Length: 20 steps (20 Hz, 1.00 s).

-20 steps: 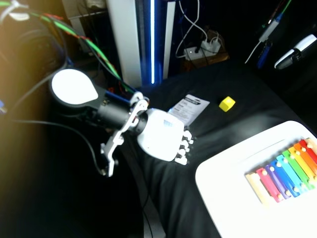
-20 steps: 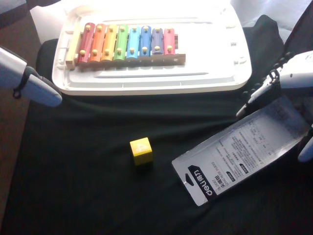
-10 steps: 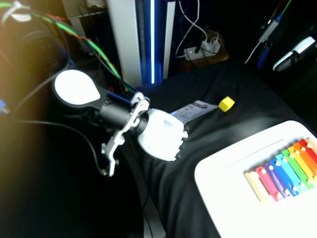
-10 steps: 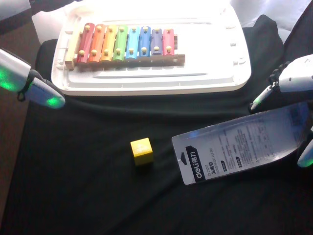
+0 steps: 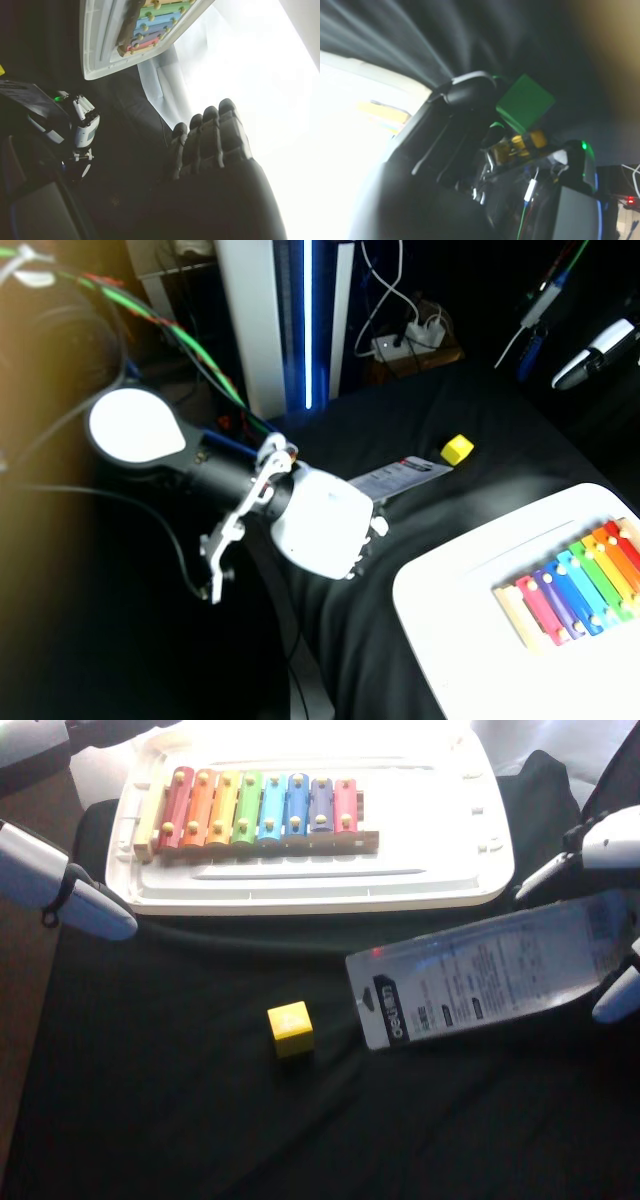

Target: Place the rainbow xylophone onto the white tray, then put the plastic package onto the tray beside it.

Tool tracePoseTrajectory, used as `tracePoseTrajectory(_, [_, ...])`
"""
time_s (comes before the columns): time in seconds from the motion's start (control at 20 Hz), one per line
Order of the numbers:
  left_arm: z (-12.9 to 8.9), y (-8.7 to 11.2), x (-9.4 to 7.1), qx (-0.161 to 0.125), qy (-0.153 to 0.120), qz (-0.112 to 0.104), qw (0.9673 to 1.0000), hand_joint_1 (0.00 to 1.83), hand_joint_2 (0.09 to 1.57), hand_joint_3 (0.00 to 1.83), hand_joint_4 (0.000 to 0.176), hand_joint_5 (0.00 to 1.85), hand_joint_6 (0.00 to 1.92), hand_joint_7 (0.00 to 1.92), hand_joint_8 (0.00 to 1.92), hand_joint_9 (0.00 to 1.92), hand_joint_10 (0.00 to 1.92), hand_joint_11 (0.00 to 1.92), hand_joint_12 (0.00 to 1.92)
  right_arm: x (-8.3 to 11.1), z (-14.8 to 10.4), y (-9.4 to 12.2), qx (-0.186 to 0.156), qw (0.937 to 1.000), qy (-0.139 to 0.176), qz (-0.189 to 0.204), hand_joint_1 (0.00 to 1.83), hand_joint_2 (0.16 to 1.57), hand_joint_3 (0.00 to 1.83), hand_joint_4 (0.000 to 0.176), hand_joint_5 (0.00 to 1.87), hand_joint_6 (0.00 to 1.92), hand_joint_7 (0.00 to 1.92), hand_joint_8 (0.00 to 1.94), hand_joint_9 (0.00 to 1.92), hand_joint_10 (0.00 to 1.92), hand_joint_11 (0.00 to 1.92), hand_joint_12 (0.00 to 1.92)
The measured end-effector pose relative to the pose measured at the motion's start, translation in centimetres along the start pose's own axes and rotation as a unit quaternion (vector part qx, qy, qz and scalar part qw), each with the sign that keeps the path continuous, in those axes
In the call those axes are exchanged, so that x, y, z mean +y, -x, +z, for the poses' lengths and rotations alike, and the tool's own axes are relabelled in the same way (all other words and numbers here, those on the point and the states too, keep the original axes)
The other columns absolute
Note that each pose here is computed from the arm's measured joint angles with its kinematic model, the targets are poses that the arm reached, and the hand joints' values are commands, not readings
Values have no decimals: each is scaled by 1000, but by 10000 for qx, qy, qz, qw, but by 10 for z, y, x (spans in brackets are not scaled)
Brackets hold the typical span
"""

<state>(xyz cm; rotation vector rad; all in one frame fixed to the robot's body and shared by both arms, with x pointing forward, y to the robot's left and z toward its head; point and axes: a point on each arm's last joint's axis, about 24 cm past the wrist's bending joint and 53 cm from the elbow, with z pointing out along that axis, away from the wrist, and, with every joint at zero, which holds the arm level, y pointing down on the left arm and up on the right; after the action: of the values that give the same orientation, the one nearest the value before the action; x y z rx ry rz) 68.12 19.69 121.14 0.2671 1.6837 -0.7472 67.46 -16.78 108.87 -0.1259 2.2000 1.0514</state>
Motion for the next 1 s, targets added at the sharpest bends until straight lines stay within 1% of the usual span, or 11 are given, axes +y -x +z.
tracePoseTrajectory(0.1, [0,0,1,0,15,2,10000,772,630,4,115,0,0,0,0,0,0,0,0,-2,-4,10,-141,9998,14,100,1069,1285,0,0,681,1416,1314,407,1218,940,1026,1469])
tracePoseTrajectory(0.2, [0,0,2,4,23,4,10000,787,642,8,124,0,0,0,0,0,0,0,0,-4,-7,22,-333,9992,40,199,1072,1277,0,0,693,1401,1300,623,1225,1178,1060,1588])
tracePoseTrajectory(0.3, [0,0,2,7,26,6,10000,818,647,8,118,0,0,0,0,0,0,0,0,-2,-10,31,-499,9983,106,287,1079,1271,0,0,708,1381,1308,740,1286,1162,1135,1594])
tracePoseTrajectory(0.4, [0,0,2,6,27,4,10000,814,640,4,120,0,0,0,0,0,0,0,0,-1,-13,41,-671,9969,180,364,1084,1258,0,0,729,1348,1257,567,1258,970,1113,1402])
tracePoseTrajectory(0.45, [0,-1,3,11,35,-7,10000,819,642,4,115,0,0,0,0,0,0,0,0,-1,-15,46,-750,9962,203,401,1079,1262,0,0,719,1363,1255,432,1198,957,1058,1391])
tracePoseTrajectory(0.55, [0,-2,3,35,40,-4,10000,807,643,4,116,0,0,0,0,0,0,0,0,-3,-17,49,-794,9958,191,410,1080,1259,0,0,726,1354,1252,398,1189,925,1067,1335])
tracePoseTrajectory(0.65, [1,-4,1,38,19,-11,10000,832,642,3,134,0,0,0,0,0,0,0,0,-3,-17,50,-800,9958,186,406,1087,1250,2,0,740,1333,1284,338,1228,854,1098,1276])
tracePoseTrajectory(0.7, [1,-4,1,40,16,-11,10000,824,643,3,130,0,0,0,0,0,0,0,0,-3,-17,50,-797,9958,193,405,1089,1247,0,0,749,1320,1335,300,1281,814,1119,1281])
tracePoseTrajectory(0.75, [1,-4,1,41,17,-11,10000,840,650,6,108,0,0,0,0,0,0,0,0,-3,-17,50,-798,9958,191,405,1093,1239,1,0,760,1303,1375,255,1308,785,1132,1282])
tracePoseTrajectory(0.85, [1,-4,1,41,17,-11,10000,826,660,9,98,0,0,0,0,0,0,0,0,-3,-17,50,-800,9958,190,403,1097,1233,1,0,770,1289,1423,264,1326,879,1149,1382])
tracePoseTrajectory(1.0, [1,-6,2,71,34,-14,10000,807,664,8,107,0,0,0,0,0,0,0,0,-4,-16,51,-805,9957,200,408,1087,1249,1,0,742,1330,1406,283,1272,965,1113,1399])
